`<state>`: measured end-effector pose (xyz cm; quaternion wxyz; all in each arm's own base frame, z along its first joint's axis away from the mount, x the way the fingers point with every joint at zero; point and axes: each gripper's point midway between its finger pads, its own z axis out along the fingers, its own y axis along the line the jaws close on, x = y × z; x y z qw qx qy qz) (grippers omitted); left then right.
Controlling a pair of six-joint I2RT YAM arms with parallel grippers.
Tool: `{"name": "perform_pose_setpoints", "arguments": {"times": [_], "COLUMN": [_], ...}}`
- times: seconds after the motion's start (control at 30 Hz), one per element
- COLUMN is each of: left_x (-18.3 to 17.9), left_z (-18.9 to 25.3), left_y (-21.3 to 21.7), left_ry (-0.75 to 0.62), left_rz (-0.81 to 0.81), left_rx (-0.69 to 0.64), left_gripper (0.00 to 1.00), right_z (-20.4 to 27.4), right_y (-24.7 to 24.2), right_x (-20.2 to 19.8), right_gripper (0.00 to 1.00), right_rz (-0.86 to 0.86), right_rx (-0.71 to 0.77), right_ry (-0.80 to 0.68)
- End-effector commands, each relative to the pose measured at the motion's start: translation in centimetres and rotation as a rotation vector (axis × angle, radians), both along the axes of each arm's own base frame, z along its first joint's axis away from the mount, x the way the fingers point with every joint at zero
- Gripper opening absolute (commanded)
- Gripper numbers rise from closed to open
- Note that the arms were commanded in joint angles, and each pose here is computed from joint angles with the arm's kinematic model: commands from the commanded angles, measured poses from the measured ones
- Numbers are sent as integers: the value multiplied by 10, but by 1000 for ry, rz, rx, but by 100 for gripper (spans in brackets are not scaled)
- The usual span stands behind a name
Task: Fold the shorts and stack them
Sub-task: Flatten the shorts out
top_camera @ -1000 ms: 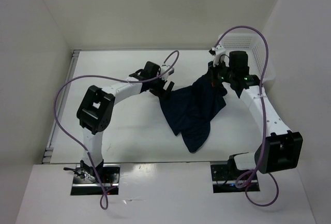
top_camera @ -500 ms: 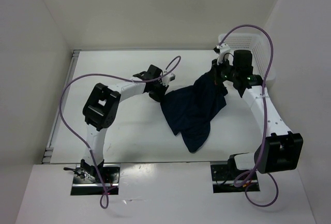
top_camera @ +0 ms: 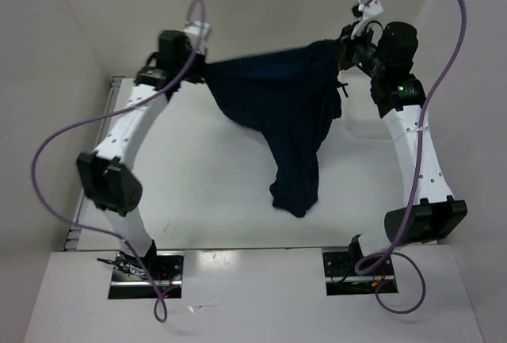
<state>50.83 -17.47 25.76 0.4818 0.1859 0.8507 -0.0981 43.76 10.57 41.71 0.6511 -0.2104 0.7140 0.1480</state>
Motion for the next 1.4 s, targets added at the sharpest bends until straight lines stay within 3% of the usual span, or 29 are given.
{"name": "perform_pose_setpoints", "arguments": {"times": [0.0, 0.3, 0.53, 0.73, 0.87, 1.07, 1.13, 1.27, 1.37], "left_x": [-29, -109, -161, -152, -119, -63, -39, 2, 24], "left_z": [126, 218, 319, 326, 279, 185, 133, 34, -34], "left_y": [81, 166, 199, 197, 186, 156, 137, 112, 108], "left_ry": [-267, -503, -733, -735, -618, -404, -305, -112, 6], "left_rz": [238, 496, 603, 599, 547, 438, 405, 352, 343], "left_rx": [6, -4, -70, -71, -36, 11, 44, 109, 154], "left_gripper": [0, 0, 0, 0, 0, 0, 0, 0, 0], "right_z": [103, 155, 197, 211, 185, 85, 56, -35, -121], "right_y": [-7, 5, 38, 37, 27, 22, 20, 25, 30], "right_x": [-5, -59, -166, -178, -139, -44, -20, 32, 72], "right_gripper": [0, 0, 0, 0, 0, 0, 0, 0, 0], "right_rz": [-38, 65, 350, 339, 225, 94, 60, -12, -121], "right_rx": [76, 79, 114, 204, 288, 363, 363, 294, 149], "right_ry": [-263, -371, -449, -443, -358, -97, -42, 109, 202]}}
